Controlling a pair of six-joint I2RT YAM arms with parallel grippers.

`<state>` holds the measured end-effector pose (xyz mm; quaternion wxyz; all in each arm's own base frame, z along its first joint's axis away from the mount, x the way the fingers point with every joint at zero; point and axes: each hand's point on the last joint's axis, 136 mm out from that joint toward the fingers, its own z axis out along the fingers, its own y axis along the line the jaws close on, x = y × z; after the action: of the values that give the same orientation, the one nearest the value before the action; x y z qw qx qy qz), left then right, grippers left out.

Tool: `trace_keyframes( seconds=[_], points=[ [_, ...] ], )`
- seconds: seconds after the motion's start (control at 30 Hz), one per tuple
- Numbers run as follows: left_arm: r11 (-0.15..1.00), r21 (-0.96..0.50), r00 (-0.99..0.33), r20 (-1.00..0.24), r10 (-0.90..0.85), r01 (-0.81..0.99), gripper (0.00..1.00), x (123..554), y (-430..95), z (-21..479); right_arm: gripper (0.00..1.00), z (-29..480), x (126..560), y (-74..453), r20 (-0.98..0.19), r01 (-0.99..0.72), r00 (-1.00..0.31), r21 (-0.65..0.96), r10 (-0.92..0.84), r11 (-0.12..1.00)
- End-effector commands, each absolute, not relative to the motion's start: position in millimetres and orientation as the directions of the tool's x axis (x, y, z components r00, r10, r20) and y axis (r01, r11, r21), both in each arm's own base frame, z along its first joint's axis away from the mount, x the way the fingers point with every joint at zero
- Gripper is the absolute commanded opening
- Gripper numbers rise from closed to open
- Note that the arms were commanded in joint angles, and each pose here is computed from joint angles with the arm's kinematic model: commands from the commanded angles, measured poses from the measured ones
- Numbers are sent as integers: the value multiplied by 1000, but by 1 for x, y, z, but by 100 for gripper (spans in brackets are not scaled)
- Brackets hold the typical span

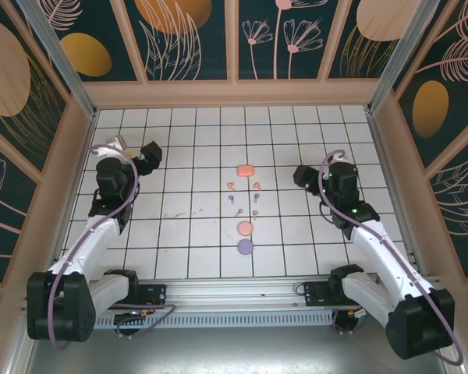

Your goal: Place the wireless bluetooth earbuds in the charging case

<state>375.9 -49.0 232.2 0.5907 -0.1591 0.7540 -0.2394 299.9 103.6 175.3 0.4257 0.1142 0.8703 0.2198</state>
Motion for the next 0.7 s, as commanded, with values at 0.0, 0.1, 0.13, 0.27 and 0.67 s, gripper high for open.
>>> trace_keyframes(
  seconds=[0.0,0.1,0.13,0.27,0.67],
  points=[
    [744,-666,-348,-711,-612,53,99,363,-76,223,82,147,255,126,-535,83,-756,495,378,865],
    [729,-682,-399,-688,-606,68,99,358,-95,215,81,136,230,155,-475,88,-802,504,361,859],
    [726,-684,-415,-682,-602,72,99,356,-101,213,81,133,223,163,-463,91,-811,505,358,858],
    [719,-694,-462,-651,-603,38,99,353,-113,195,80,122,202,192,-423,98,-848,467,319,879],
    [747,-650,-483,-615,-623,-136,99,358,-99,157,82,75,165,246,-307,129,-930,246,203,961]
  ],
)
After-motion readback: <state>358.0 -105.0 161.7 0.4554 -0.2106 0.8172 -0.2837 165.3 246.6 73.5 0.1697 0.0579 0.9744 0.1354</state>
